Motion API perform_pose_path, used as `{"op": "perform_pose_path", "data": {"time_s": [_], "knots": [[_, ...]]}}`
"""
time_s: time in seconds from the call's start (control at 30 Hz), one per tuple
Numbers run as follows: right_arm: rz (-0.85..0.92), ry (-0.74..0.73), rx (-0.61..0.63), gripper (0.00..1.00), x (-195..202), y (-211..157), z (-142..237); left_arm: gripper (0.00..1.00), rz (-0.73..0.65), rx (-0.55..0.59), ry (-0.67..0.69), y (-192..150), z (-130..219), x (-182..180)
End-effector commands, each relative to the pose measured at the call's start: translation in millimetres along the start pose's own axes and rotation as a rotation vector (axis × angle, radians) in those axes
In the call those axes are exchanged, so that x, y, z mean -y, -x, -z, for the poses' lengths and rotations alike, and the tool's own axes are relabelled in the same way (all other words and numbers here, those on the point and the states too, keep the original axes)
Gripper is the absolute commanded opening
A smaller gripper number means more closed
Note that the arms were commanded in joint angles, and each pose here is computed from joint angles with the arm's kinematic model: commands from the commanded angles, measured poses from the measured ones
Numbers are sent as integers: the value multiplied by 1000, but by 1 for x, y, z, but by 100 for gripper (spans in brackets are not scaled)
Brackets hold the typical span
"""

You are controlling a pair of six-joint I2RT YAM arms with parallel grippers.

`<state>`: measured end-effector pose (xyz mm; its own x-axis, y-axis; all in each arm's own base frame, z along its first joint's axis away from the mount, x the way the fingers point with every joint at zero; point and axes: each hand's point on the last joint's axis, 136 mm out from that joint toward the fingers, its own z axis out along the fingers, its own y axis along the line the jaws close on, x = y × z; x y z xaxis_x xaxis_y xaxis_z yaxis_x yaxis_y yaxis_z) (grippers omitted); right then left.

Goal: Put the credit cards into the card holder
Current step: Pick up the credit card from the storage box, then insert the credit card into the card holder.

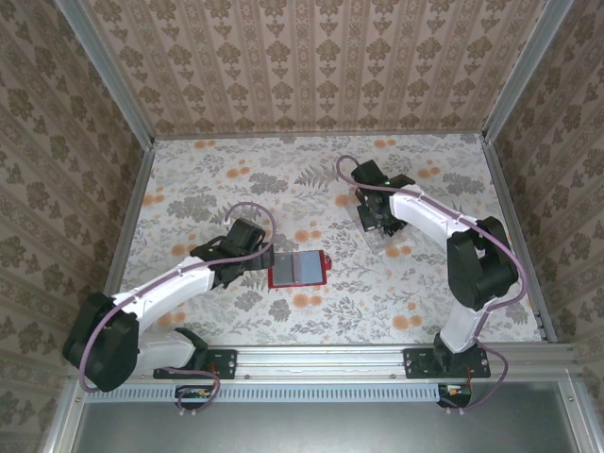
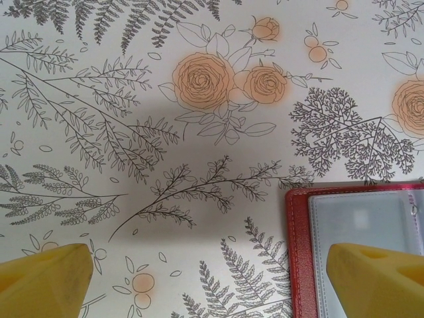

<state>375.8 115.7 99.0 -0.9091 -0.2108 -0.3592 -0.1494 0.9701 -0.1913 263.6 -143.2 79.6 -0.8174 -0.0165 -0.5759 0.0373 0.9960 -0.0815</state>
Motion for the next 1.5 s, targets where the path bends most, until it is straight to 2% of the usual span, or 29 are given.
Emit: {"op": "perform_pose_path", "data": {"time_s": [0.0, 0.17, 0.3, 0.57, 0.7, 0.73, 0.87, 1.03, 1.07, 1.47], "knots": [[-27, 31, 67, 0, 4, 12, 28, 100, -17, 14, 11, 7, 4, 1], [-51, 37, 114, 0, 9, 17, 46, 100, -15, 17, 11, 8, 5, 1], [-85, 104, 167, 0, 4, 22, 67, 100, -22, 20, 21, 8, 4, -1], [-184, 406, 268, 0, -36, 28, 113, 100, -58, 24, 10, 7, 2, 1], [-246, 580, 283, 0, -71, 25, 120, 100, -53, 15, -55, 4, 0, 13], [-262, 631, 310, 0, -78, 24, 132, 100, -54, 8, -72, 2, 0, 17], [-279, 727, 287, 0, -119, 8, 128, 100, -94, -37, -99, -7, -3, 28], [-273, 751, 261, 0, -156, -13, 118, 100, -150, -83, -98, -22, -9, 40], [-276, 738, 233, 0, -163, -19, 105, 100, -158, -89, -95, -25, -10, 41], [-348, 781, 175, 0, -185, -47, 67, 100, -190, -99, -66, -38, -23, 45]]}}
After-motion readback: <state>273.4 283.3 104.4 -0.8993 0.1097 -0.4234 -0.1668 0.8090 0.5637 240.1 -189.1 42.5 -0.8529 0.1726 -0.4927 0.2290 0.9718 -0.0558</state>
